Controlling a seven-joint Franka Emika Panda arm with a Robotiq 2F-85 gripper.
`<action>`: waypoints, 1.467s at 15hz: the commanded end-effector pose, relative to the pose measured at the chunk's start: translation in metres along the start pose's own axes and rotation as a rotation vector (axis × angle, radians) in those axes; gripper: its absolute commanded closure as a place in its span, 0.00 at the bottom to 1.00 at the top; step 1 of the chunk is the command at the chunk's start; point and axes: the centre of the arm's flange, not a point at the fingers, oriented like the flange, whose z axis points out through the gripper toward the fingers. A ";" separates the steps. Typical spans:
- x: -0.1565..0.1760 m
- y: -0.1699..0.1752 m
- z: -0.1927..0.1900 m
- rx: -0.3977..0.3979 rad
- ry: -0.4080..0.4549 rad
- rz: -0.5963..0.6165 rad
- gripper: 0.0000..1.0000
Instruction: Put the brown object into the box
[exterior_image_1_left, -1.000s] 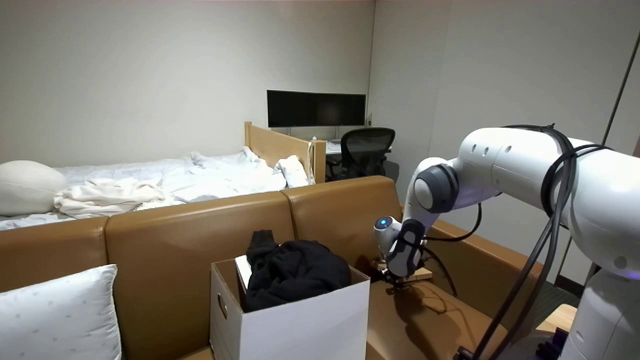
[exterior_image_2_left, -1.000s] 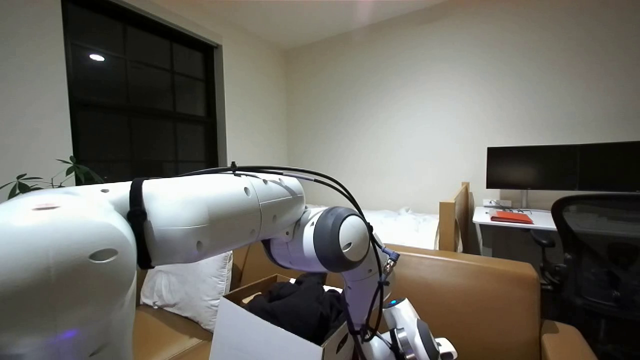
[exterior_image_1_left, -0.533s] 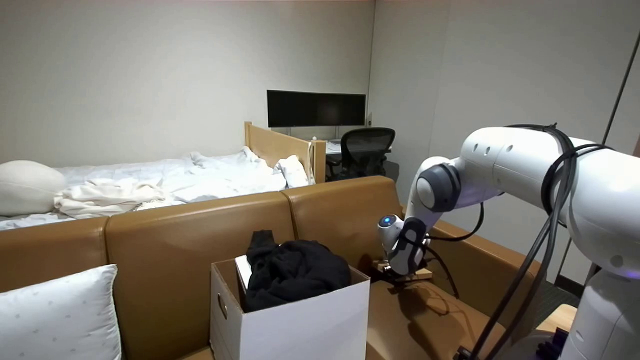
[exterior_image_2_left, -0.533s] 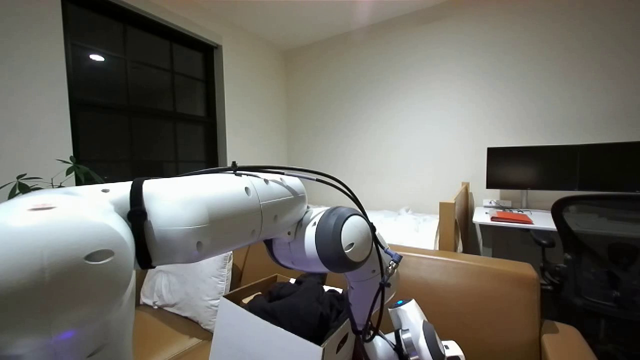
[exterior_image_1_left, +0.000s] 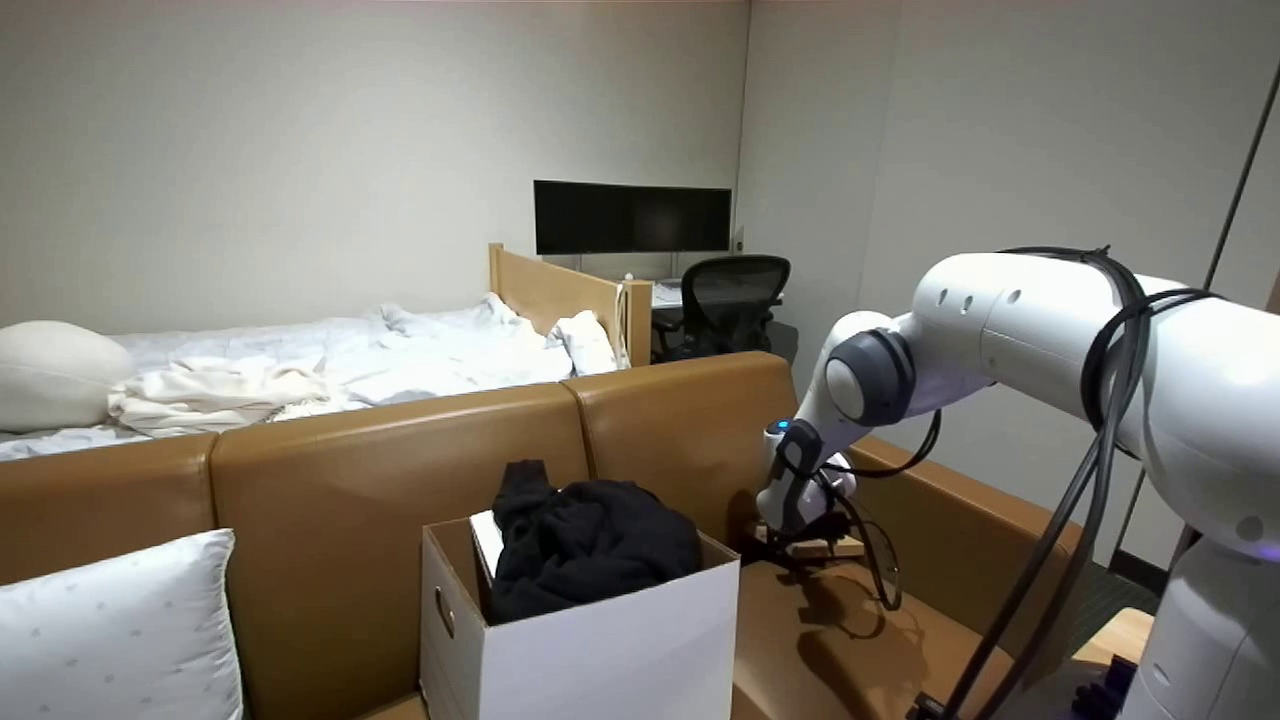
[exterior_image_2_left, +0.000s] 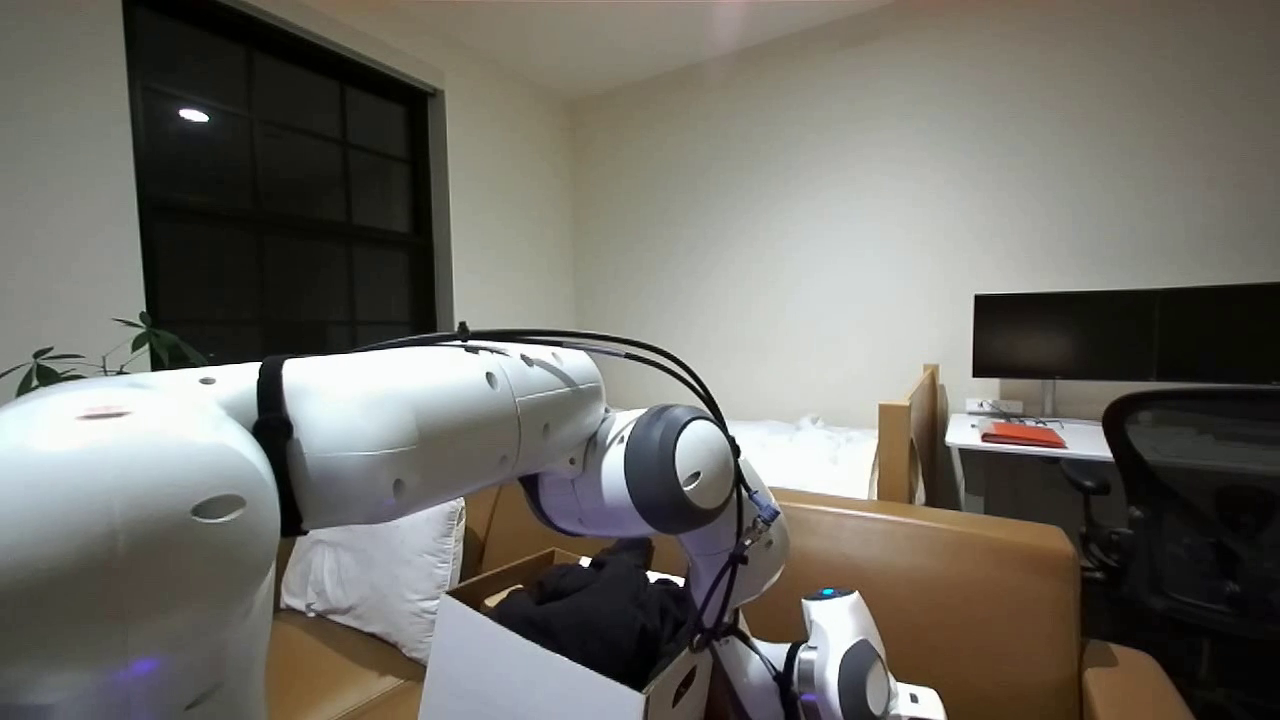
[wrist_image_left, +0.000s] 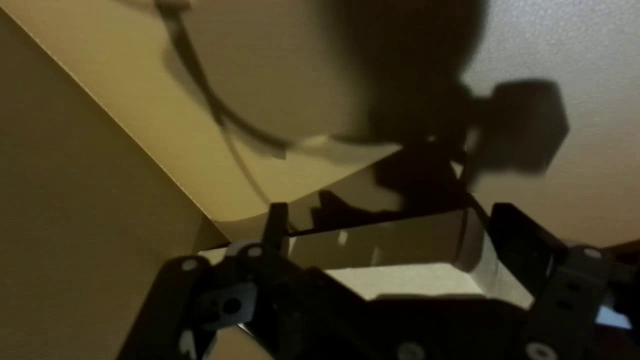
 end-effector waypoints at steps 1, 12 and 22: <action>0.063 0.037 -0.025 -0.011 0.099 0.124 0.00; 0.122 0.057 -0.080 -0.168 -0.236 0.268 0.00; 0.203 0.163 -0.088 -0.267 -0.306 0.354 0.00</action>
